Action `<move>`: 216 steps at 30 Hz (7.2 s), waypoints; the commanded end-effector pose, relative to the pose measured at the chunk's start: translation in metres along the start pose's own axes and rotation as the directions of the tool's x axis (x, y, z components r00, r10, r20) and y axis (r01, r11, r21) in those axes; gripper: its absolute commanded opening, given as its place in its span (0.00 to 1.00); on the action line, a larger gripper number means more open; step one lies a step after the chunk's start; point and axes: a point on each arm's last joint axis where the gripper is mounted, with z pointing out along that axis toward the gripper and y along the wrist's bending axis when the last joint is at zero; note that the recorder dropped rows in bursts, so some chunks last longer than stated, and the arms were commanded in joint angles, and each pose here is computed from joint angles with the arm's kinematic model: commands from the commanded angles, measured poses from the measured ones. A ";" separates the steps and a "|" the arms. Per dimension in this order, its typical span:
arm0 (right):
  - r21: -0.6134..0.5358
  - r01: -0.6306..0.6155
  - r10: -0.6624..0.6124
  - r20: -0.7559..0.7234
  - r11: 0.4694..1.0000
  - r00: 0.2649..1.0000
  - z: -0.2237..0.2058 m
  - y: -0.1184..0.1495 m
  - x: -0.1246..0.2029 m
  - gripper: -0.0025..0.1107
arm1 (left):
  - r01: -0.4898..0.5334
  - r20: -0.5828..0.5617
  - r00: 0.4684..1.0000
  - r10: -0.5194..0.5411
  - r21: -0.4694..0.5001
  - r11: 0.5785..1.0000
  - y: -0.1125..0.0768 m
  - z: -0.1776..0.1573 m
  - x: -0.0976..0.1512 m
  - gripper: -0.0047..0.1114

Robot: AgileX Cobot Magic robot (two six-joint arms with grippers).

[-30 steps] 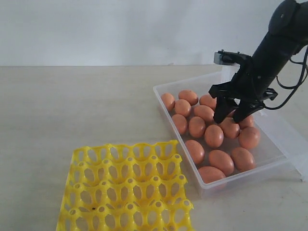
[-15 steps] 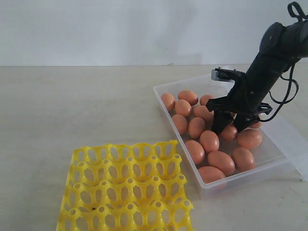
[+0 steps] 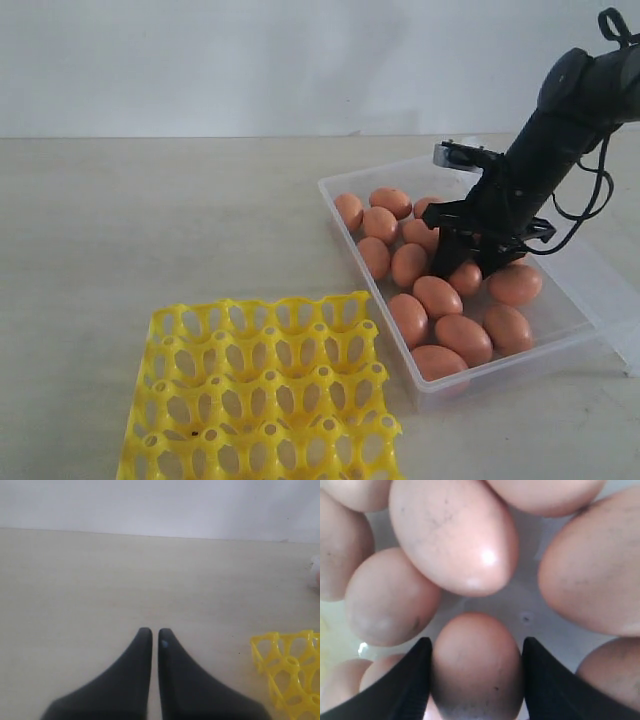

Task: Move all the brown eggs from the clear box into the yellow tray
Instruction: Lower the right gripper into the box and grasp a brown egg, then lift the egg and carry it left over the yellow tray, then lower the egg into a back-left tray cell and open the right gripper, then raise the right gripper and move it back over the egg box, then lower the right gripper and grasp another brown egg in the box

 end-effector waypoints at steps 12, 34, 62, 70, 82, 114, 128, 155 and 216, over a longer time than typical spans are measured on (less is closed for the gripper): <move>0.133 0.060 -0.122 0.530 0.989 0.839 -0.130 0.075 0.024 0.02 | -0.004 0.006 1.000 0.004 0.001 1.000 0.000 0.000 0.001 0.08; 0.751 0.647 -0.956 0.270 0.135 -0.113 -0.009 0.309 0.133 0.02 | -0.004 0.006 1.000 0.004 0.001 1.000 0.000 0.000 0.001 0.08; -0.385 0.750 0.128 0.916 0.538 0.379 -0.066 0.343 0.131 0.02 | -0.004 0.006 1.000 0.004 0.001 1.000 0.000 0.000 0.001 0.08; -0.504 0.796 -0.067 0.830 0.335 0.553 -0.073 0.269 0.105 0.02 | -0.004 0.006 1.000 0.004 0.001 1.000 0.000 0.000 0.001 0.08; -0.214 0.879 -0.454 0.790 0.425 0.412 0.040 0.229 0.078 0.02 | -0.004 0.006 1.000 0.004 0.001 1.000 0.000 0.000 0.001 0.08; -0.078 0.889 -0.700 0.588 0.450 0.406 0.106 0.211 0.022 0.02 | -0.004 0.006 1.000 0.004 0.001 1.000 0.000 0.000 0.001 0.08; -0.007 0.868 -0.704 0.581 0.497 0.408 0.106 0.206 0.016 0.24 | -0.004 0.006 1.000 0.004 0.001 1.000 0.000 0.000 0.001 0.08; -0.003 0.857 -0.685 0.599 0.515 0.414 0.029 0.235 0.026 0.46 | -0.004 0.006 1.000 0.004 0.001 1.000 0.000 0.000 0.001 0.08; 0.310 0.548 -0.522 -0.168 0.777 0.836 -0.058 0.124 0.012 0.39 | -0.004 0.006 1.000 0.004 0.001 1.000 0.000 0.000 0.001 0.08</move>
